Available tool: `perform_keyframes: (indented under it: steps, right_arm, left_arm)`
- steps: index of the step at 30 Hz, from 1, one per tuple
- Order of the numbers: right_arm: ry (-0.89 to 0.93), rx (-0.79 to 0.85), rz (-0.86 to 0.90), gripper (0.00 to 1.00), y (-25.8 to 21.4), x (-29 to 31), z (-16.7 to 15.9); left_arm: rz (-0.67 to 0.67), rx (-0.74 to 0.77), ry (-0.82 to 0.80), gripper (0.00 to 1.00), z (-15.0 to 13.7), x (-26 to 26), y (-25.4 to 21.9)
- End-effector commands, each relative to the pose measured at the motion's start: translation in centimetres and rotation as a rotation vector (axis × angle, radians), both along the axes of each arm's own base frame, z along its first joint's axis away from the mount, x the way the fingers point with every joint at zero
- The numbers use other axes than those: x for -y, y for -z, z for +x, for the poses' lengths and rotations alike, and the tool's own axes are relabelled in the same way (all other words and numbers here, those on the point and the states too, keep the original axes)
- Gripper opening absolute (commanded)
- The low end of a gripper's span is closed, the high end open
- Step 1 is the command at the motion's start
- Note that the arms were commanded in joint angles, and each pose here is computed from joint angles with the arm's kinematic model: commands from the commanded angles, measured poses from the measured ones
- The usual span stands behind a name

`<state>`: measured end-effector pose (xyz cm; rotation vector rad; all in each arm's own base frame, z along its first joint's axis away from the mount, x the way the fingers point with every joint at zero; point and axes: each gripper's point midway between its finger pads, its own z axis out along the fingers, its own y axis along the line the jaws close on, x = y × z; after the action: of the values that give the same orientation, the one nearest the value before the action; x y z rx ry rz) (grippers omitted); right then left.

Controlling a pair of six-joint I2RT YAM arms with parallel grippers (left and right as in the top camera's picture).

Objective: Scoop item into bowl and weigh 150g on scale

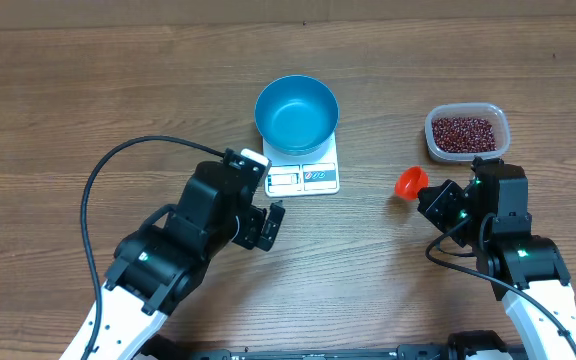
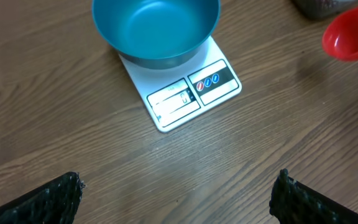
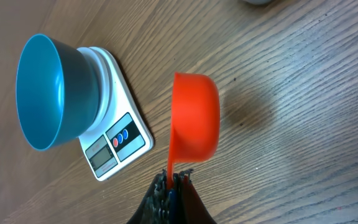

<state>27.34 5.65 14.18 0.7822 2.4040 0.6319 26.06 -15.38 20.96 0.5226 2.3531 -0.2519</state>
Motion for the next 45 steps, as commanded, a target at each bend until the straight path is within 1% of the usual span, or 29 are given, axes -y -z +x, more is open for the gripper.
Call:
perform_keyframes:
  steps: [1, 31, 38, 45]
  right_arm:
    - [-0.002, 0.049, 0.004, 0.04, -1.6, -0.1, 0.6]
    - [-0.004, 0.054, 0.002, 0.04, -1.7, -0.1, 0.7]
    - [-0.004, 0.051, 0.001, 0.04, -1.6, -0.1, 0.7]
    - [-0.004, 0.054, 0.001, 0.04, -1.7, -0.1, 0.7]
  left_arm:
    - [0.016, -0.027, -0.02, 0.99, 0.3, -0.2, 1.1]
    - [0.019, -0.03, -0.02, 0.99, 0.3, -0.2, 1.2]
    - [-0.003, 0.034, -0.011, 0.99, 1.4, 0.4, 0.1]
    - [0.018, 0.081, 0.002, 0.99, 2.1, 0.3, -0.5]
